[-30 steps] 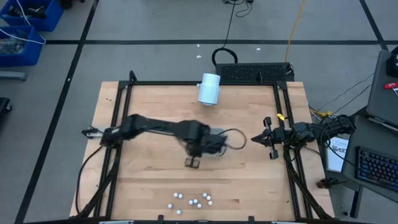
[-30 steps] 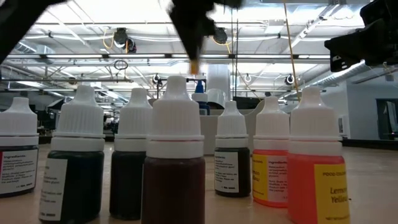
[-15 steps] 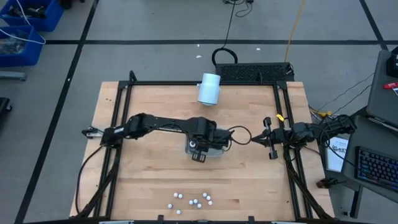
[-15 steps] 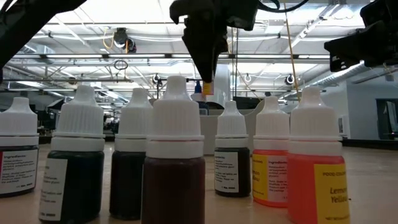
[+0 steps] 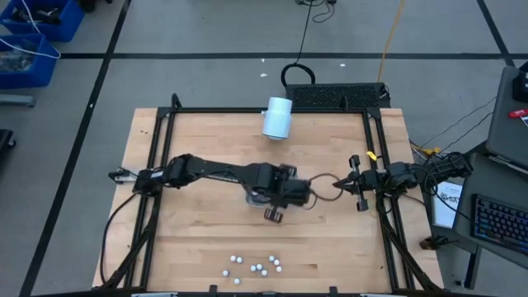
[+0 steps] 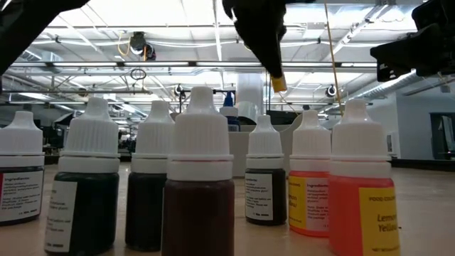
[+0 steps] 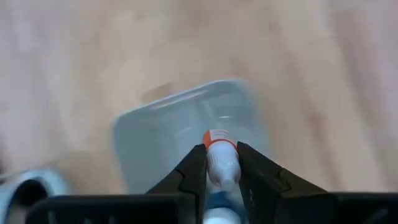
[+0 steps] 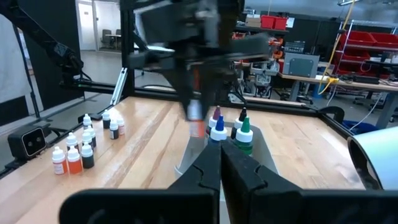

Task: Pick & Place food coloring
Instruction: Put the small yellow food coloring bottle into the gray bin

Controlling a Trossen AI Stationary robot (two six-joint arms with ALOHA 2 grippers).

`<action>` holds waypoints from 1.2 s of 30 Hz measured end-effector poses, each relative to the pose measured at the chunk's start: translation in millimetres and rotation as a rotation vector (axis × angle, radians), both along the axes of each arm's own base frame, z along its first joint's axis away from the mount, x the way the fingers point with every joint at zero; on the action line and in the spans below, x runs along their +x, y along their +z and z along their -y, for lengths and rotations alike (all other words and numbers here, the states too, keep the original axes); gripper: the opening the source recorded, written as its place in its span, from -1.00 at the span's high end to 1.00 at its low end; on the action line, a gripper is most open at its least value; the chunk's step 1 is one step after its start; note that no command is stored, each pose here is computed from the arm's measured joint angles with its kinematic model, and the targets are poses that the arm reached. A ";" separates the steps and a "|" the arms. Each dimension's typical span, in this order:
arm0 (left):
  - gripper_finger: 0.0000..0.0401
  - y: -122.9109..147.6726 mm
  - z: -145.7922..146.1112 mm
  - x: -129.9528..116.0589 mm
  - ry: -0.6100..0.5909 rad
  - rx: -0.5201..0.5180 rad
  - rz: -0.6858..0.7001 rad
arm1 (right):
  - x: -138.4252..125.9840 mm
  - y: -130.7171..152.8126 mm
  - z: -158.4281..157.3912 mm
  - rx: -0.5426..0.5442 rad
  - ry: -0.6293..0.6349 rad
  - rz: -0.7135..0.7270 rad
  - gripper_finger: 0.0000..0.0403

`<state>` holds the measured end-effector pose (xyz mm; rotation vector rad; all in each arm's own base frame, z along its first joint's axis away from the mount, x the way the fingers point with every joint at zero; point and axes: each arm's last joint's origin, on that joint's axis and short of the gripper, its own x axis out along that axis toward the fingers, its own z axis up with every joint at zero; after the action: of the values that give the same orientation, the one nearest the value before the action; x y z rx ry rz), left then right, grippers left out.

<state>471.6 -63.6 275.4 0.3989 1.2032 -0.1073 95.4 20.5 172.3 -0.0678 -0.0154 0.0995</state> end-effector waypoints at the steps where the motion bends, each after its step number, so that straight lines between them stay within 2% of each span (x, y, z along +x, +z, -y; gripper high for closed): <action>1: 0.62 0.2 -6.0 1.2 0.010 0.005 0.005 | 0.0 0.0 0.0 0.002 0.000 -0.001 1.00; 7: 0.67 -7.0 -39.8 10.7 0.092 -0.002 0.027 | 0.0 0.0 0.0 0.005 -0.001 -0.001 1.00; 11: 0.67 -16.8 -50.2 16.6 0.102 -0.027 0.022 | 0.0 0.0 0.0 0.003 -0.001 -0.001 1.00; 16: 0.67 -32.5 -49.6 23.0 0.081 -0.068 0.002 | 0.1 -0.4 0.0 0.002 0.000 -0.006 1.00; 29: 0.66 -91.2 -55.6 37.4 0.095 -0.063 -0.110 | 1.2 -1.6 -0.4 0.000 0.001 -0.022 1.00; 36: 0.65 -103.4 -56.9 39.7 0.097 -0.062 -0.131 | 1.2 -1.6 -0.4 0.000 0.002 -0.022 1.00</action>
<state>511.3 -6.7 172.0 0.2817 1.3426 -0.0875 96.6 20.9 170.7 -0.0670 0.0065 0.1018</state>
